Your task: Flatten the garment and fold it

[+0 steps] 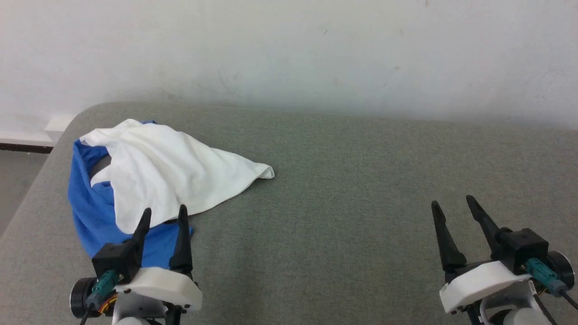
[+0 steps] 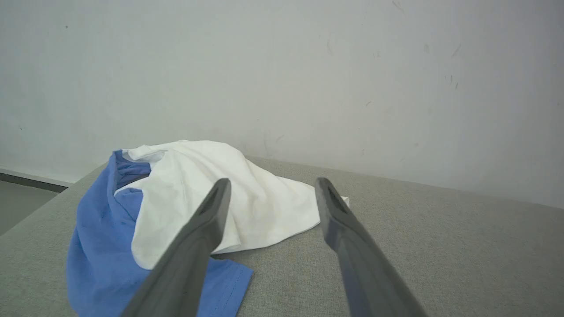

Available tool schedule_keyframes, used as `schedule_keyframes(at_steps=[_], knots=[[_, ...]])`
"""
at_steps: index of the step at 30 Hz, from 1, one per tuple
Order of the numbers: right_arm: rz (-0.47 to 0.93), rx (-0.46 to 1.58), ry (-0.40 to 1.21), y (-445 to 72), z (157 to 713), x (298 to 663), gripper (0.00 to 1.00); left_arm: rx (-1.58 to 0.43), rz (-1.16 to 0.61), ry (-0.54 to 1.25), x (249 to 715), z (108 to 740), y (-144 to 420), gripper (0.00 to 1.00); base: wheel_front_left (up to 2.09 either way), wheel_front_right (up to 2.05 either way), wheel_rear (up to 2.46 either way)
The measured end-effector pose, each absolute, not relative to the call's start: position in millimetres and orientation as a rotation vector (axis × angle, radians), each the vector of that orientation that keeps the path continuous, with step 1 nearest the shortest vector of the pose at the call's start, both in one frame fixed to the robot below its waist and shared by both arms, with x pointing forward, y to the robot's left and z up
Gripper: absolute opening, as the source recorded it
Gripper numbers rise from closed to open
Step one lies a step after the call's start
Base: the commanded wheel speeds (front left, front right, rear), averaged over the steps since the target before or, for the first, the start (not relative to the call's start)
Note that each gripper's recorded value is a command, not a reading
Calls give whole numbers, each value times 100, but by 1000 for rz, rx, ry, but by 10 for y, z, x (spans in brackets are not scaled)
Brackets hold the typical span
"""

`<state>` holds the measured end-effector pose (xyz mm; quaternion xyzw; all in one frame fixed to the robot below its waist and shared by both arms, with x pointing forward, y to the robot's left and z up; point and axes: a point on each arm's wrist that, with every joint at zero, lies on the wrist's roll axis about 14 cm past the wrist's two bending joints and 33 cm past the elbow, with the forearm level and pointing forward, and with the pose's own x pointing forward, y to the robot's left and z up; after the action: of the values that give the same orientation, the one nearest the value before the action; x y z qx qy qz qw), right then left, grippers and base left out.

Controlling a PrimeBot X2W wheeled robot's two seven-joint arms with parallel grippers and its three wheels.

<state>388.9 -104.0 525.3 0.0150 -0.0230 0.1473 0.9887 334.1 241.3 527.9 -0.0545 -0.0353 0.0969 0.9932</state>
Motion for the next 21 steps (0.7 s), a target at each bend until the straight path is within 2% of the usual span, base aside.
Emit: schedule_keyframes(at_steps=[21], knots=[[510,58,-99,-286,5424,3953,100,-161,421,-122,2780,5275,3039,100,0,0,0]])
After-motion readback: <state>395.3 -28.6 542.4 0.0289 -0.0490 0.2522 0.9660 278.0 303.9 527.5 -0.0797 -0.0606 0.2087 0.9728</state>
